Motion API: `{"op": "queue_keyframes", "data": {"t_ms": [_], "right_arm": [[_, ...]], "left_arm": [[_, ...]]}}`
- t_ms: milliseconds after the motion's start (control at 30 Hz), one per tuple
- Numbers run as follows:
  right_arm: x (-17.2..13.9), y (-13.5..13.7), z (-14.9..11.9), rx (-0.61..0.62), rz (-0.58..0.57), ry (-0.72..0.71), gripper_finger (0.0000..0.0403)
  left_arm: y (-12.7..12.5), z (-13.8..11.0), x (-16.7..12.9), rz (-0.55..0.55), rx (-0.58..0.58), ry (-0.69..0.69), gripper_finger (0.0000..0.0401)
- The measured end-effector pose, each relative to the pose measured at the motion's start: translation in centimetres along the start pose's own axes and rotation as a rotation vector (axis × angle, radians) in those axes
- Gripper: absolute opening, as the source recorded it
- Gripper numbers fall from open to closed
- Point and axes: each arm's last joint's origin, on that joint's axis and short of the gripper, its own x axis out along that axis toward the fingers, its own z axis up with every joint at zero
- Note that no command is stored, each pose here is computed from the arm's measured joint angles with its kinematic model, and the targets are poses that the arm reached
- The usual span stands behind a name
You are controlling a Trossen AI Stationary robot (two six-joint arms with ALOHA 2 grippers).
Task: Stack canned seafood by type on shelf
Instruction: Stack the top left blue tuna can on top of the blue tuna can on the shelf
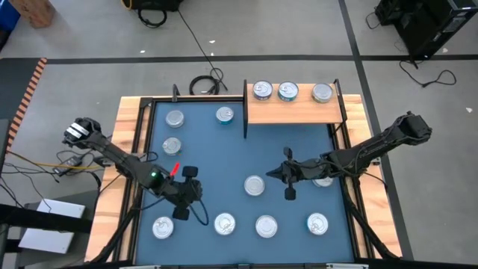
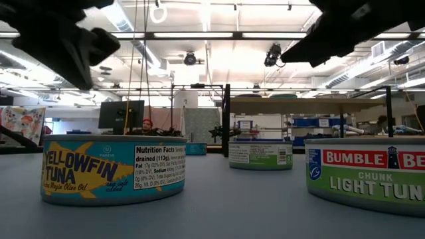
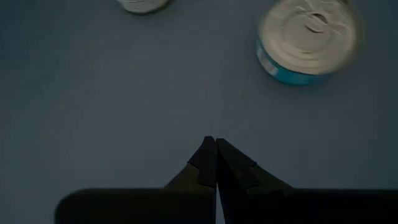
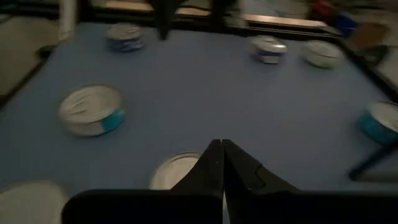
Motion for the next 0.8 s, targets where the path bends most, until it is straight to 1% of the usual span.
{"op": "queue_keyframes", "data": {"t_ms": [100, 167, 333, 400, 433, 567, 633, 700, 800], "right_arm": [[-0.1, 0.5, 0.5, 0.0, 0.122, -0.008, 0.0005], [-0.1, 0.6, 1.1, 0.012, 0.179, -0.024, 0.0005], [0.1, 0.7, 1.9, -0.015, 0.196, -0.042, 0.0005], [0.4, 0.6, 2.0, -0.031, 0.172, -0.035, 0.0005], [0.6, 0.4, 2.2, -0.035, 0.141, -0.037, 0.0005], [0.8, -1.4, 3.8, -0.037, -0.057, 0.003, 0.0005], [0.7, -2.4, 4.9, -0.017, -0.125, 0.024, 0.0005], [0.6, -3.2, 6.0, 0.001, -0.152, 0.031, 0.0005], [0.4, -4.2, 7.1, 0.004, -0.186, 0.061, 0.0005]], "left_arm": [[-0.8, 0.2, -0.9, -0.044, -0.027, 0.032, 0.0005], [-1.4, 0.2, -1.4, -0.073, -0.043, 0.048, 0.0005], [-2.6, -0.5, -2.2, -0.099, -0.104, 0.101, 0.0005], [-3.1, -0.8, -2.5, -0.108, -0.13, 0.122, 0.0005], [-3.3, -1.0, -2.6, -0.112, -0.142, 0.127, 0.0005], [-3.9, -1.2, -2.8, -0.113, -0.201, 0.124, 0.0005], [-4.0, -1.3, -2.8, -0.103, -0.253, 0.127, 0.0005], [-3.9, -1.3, -2.8, -0.093, -0.294, 0.134, 0.0005], [-4.1, -1.5, -2.9, -0.092, -0.302, 0.138, 0.0005]]}}
